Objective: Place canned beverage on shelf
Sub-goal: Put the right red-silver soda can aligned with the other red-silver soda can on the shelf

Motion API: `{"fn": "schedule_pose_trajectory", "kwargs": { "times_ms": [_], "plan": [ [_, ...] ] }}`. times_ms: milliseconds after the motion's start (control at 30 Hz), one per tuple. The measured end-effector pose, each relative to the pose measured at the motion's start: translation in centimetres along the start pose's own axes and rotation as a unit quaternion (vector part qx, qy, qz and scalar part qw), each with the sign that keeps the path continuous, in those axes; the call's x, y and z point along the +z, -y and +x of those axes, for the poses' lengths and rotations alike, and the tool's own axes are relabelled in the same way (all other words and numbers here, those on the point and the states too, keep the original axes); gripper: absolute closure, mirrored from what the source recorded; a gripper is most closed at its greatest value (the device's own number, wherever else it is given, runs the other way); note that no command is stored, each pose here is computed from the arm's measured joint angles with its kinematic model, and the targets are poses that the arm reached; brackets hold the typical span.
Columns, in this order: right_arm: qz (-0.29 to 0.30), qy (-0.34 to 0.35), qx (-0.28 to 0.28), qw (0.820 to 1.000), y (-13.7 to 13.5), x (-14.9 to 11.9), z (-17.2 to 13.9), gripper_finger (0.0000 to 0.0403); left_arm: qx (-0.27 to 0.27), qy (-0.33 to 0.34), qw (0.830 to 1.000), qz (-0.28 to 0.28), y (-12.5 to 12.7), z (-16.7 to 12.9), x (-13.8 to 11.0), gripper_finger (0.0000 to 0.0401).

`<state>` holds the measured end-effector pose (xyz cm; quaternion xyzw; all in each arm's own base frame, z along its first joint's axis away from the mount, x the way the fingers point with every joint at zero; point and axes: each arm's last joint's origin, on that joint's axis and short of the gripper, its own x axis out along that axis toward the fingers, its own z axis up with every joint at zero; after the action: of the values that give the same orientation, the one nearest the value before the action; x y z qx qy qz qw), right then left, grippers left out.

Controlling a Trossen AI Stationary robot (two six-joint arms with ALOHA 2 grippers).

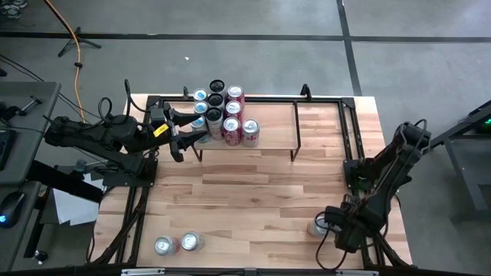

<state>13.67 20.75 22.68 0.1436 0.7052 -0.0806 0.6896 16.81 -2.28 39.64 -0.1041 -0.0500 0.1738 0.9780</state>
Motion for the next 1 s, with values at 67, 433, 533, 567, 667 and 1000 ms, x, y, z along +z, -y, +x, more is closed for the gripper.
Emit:
{"fn": "schedule_pose_trajectory", "kwargs": {
  "times_ms": [67, 433, 533, 567, 667, 1000],
  "plan": [
    [0.003, 0.003, 0.007, 1.000, 0.3, 0.0, -1.7, 0.0116, 0.000, 0.000, 1.000, 0.000, 0.0, 0.0, 0.0, 0.0160],
    [-0.013, 0.070, 0.008, 0.997, 6.1, 2.5, -13.8, 0.0116, 0.000, 0.000, 1.000, 0.001, 0.0, 0.0, 0.0, 0.0160],
    [-0.021, 0.119, 0.021, 0.992, 7.2, 5.3, -15.4, 0.0116, 0.000, 0.000, 1.000, 0.001, 0.0, 0.0, 0.0, 0.0160],
    [-0.019, 0.130, 0.018, 0.991, 7.7, 6.5, -15.9, 0.0116, 0.000, 0.000, 1.000, 0.001, 0.0, 0.0, 0.0, 0.0160],
    [-0.025, 0.159, -0.002, 0.987, 9.4, 9.8, -17.3, 0.0116, 0.000, 0.000, 1.000, 0.001, 0.0, 0.0, 0.0, 0.0160],
    [0.024, 0.201, -0.031, 0.979, 14.3, 20.4, -21.0, 0.0116, 0.000, 0.000, 1.000, 0.001, 0.0, 0.0, 0.0, 0.0160]
  ]
}}
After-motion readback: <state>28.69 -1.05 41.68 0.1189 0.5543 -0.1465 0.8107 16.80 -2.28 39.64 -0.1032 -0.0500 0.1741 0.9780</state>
